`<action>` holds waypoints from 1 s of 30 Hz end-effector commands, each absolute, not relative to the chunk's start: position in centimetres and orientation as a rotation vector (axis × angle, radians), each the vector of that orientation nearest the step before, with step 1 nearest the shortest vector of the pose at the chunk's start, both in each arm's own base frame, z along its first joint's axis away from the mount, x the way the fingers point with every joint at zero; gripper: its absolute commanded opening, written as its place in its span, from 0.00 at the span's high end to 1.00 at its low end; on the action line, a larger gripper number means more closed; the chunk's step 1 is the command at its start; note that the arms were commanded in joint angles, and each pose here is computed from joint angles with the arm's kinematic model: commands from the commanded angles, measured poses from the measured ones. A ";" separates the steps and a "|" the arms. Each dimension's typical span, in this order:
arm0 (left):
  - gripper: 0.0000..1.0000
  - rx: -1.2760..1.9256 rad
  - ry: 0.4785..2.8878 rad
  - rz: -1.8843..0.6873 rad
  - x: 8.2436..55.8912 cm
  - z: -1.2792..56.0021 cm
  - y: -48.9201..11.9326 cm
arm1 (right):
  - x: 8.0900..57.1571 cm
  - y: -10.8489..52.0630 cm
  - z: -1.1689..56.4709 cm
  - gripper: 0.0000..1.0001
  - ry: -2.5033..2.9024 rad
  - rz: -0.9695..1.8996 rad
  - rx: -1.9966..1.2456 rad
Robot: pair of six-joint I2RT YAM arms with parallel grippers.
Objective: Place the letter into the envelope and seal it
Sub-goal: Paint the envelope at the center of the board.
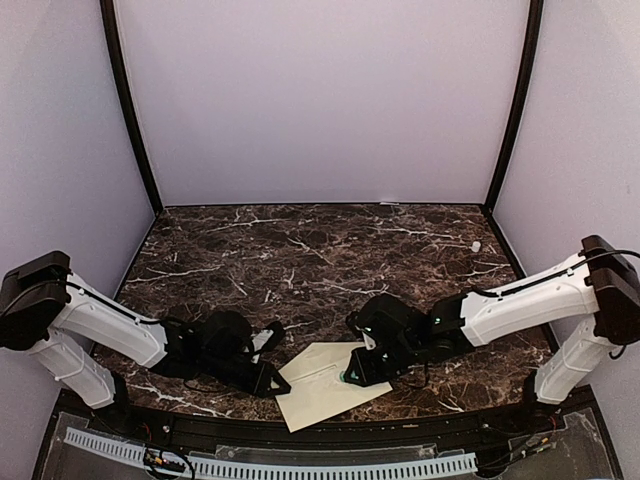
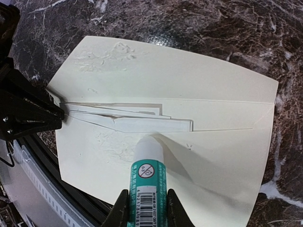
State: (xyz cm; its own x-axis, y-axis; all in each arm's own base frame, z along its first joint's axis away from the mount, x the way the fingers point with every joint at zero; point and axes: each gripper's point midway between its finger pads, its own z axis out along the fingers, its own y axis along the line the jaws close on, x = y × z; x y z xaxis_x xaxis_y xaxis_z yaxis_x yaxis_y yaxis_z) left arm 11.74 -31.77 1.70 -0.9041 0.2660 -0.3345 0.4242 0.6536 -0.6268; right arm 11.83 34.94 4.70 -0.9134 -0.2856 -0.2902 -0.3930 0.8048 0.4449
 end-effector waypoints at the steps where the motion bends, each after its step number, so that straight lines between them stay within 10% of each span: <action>1: 0.90 0.564 2.812 -0.907 10.3 -2.0 -28.6 | 10.7 36.3 4.3 1.00 2.794 0.763 -0.643; 30: 0.92 0.537 2.810 -0.888 10.2 -2.0 -28.0 | 10.5 33.4 3.3 1.00 2.841 0.661 -0.543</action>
State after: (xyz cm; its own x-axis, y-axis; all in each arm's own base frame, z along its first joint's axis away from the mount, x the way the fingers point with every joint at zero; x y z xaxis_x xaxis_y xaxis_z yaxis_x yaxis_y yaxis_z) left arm 11.74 -31.82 1.64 -0.9024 0.2643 -0.3404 0.4269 0.6553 -0.6231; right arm 9.96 37.29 4.69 -0.8906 -0.3536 -0.2859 -0.4516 0.7615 0.4649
